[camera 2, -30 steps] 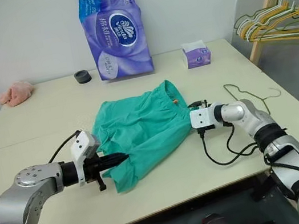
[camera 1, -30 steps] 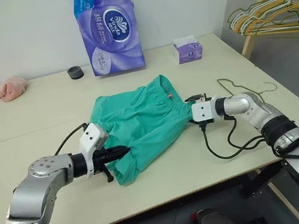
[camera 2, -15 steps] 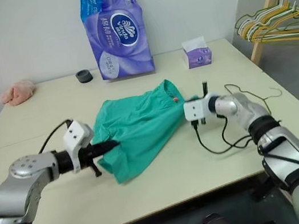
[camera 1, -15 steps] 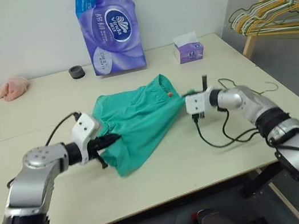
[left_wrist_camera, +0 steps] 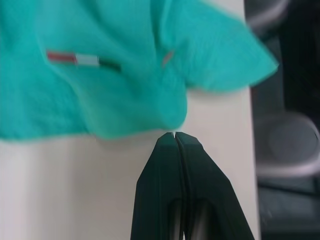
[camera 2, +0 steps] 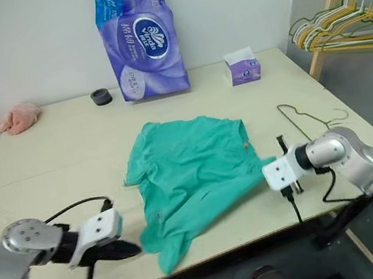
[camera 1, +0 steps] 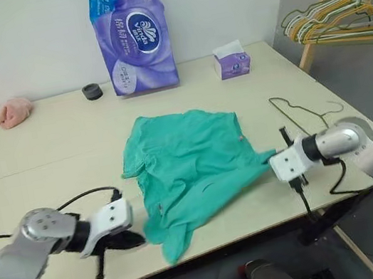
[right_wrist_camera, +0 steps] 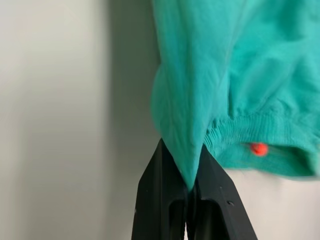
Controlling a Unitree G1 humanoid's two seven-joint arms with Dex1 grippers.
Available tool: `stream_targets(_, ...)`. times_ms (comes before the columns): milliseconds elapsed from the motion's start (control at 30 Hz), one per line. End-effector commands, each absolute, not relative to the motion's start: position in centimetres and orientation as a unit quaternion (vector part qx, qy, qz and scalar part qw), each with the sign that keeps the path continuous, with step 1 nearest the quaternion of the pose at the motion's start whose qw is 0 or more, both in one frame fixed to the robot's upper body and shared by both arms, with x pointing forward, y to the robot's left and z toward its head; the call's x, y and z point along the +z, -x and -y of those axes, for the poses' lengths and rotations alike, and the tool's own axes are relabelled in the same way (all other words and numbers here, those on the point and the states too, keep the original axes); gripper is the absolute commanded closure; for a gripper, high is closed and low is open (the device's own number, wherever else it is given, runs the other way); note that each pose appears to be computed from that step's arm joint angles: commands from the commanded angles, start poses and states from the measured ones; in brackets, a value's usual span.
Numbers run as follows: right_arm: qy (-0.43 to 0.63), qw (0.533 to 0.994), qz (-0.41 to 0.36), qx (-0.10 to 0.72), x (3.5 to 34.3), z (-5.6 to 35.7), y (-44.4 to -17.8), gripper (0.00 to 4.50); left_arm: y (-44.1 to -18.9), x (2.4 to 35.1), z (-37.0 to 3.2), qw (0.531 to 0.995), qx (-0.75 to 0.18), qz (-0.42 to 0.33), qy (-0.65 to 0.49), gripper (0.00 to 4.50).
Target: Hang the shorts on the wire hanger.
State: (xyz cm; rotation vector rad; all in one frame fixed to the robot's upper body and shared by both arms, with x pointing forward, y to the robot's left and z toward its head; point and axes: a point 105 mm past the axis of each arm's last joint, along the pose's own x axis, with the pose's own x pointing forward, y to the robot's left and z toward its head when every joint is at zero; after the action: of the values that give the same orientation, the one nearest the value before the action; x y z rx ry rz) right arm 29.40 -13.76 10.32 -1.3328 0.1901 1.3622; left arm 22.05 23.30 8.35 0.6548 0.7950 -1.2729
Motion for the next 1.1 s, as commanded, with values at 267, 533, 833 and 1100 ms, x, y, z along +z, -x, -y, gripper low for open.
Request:
stream_targets(267,0.510,0.562,-0.126,0.638,11.0,12.9,-24.9,4.47,-20.8,9.4,-25.8,0.668,-0.561,-0.373,-0.317,4.50)
stream_targets(533,0.482,0.541,-0.160,0.671,10.4,13.0,-22.5,4.47,-18.9,9.2,-24.7,0.653,-0.587,-0.377,-0.293,4.50)
stream_targets(833,0.492,0.509,-0.181,0.683,9.6,13.8,-21.7,4.28,-16.7,7.7,-22.0,0.646,-0.617,-0.378,-0.241,4.32)
stream_targets(1100,0.466,0.514,-0.183,0.697,11.3,14.1,-21.5,1.81,-16.3,7.2,-21.7,0.661,-0.611,-0.379,-0.214,2.12)
